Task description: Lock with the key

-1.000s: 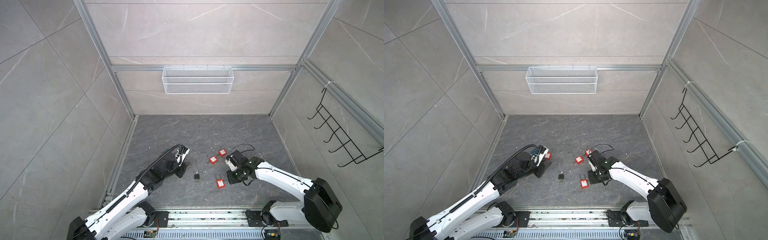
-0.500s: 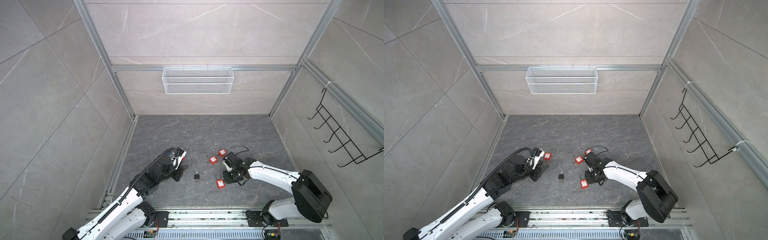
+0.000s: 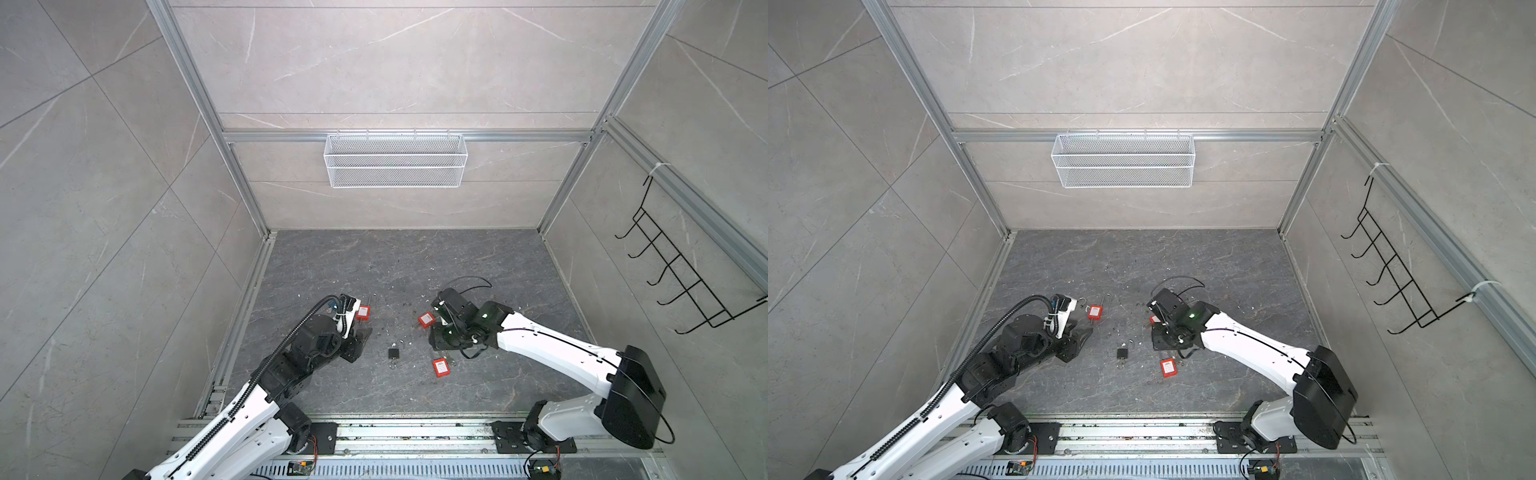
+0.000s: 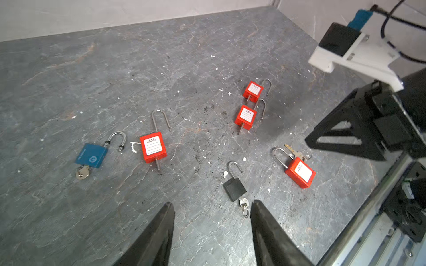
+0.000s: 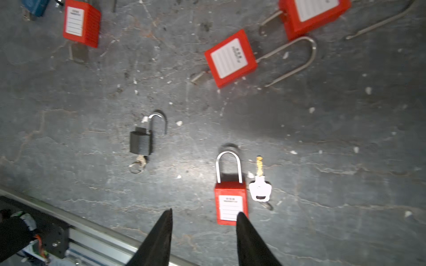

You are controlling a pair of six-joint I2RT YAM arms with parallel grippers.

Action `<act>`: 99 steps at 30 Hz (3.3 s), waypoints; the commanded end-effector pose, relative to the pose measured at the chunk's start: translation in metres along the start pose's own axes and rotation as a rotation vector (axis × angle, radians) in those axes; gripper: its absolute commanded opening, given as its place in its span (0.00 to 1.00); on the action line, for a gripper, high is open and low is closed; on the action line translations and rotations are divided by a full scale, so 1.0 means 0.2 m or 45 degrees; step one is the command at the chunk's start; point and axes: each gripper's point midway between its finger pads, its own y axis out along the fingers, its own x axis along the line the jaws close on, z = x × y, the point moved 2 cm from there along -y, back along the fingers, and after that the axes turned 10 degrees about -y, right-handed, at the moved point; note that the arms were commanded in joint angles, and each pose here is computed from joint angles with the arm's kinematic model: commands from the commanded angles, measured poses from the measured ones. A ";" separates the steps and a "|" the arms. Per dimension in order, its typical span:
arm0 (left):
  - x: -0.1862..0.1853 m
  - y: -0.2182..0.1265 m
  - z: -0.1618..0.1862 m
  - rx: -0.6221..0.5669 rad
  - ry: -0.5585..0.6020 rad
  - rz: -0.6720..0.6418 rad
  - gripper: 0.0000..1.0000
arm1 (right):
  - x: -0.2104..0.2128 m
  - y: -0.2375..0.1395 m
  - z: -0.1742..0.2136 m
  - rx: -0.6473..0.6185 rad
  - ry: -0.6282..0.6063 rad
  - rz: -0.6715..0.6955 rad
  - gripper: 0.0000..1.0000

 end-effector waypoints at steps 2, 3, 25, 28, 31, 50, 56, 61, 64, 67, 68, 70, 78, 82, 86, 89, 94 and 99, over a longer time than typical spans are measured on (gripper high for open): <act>0.12 -0.08 -0.07 -0.132 -0.209 -0.166 0.70 | 0.12 0.08 0.03 0.092 0.057 0.124 0.51; 0.12 -0.09 -0.07 -0.132 -0.218 -0.164 0.71 | 0.14 0.10 0.03 0.110 0.038 0.145 0.52; 0.25 0.02 -0.03 0.048 -0.423 -0.197 0.73 | 0.39 0.51 0.03 0.478 -0.113 0.058 0.61; 0.24 0.03 -0.02 0.058 -0.416 -0.187 0.73 | 0.36 0.54 0.02 0.495 -0.091 0.078 0.60; 0.22 0.04 -0.01 0.064 -0.411 -0.145 0.73 | 0.36 0.57 0.01 0.511 -0.087 0.062 0.60; 0.26 0.08 0.04 0.117 -0.411 -0.176 0.73 | 0.29 0.65 0.04 0.624 -0.114 0.229 0.51; 0.26 0.08 0.04 0.124 -0.407 -0.180 0.73 | 0.26 0.63 0.04 0.611 -0.129 0.257 0.48; 0.26 0.09 0.05 0.129 -0.407 -0.182 0.73 | 0.26 0.64 0.05 0.621 -0.155 0.247 0.47; 0.26 0.09 0.05 0.128 -0.407 -0.181 0.73 | 0.26 0.66 0.05 0.636 -0.163 0.256 0.47; 0.26 0.09 0.04 0.123 -0.404 -0.182 0.73 | 0.26 0.67 0.06 0.643 -0.170 0.260 0.45; 0.27 0.09 0.04 0.122 -0.403 -0.184 0.73 | 0.27 0.67 0.05 0.644 -0.173 0.260 0.44; 0.27 0.09 0.04 0.122 -0.402 -0.189 0.73 | 0.27 0.67 0.05 0.648 -0.180 0.260 0.42; 0.26 0.08 0.03 0.113 -0.406 -0.187 0.74 | 0.30 0.63 0.03 0.600 -0.234 0.283 0.34; 0.27 0.07 0.02 0.111 -0.400 -0.191 0.73 | 0.31 0.60 0.02 0.574 -0.264 0.285 0.32; 0.26 0.07 0.02 0.112 -0.373 -0.177 0.73 | 0.34 0.53 -0.01 0.497 -0.308 0.254 0.31; 0.25 0.05 -0.01 0.101 -0.330 -0.170 0.73 | 0.35 0.44 -0.05 0.407 -0.352 0.208 0.31; 0.21 0.01 -0.04 0.083 -0.171 -0.112 0.75 | 0.30 0.29 -0.09 0.269 -0.588 0.190 0.29; 0.16 -0.01 -0.03 0.093 0.034 -0.037 0.75 | 0.29 0.15 -0.10 0.119 -0.854 0.071 0.28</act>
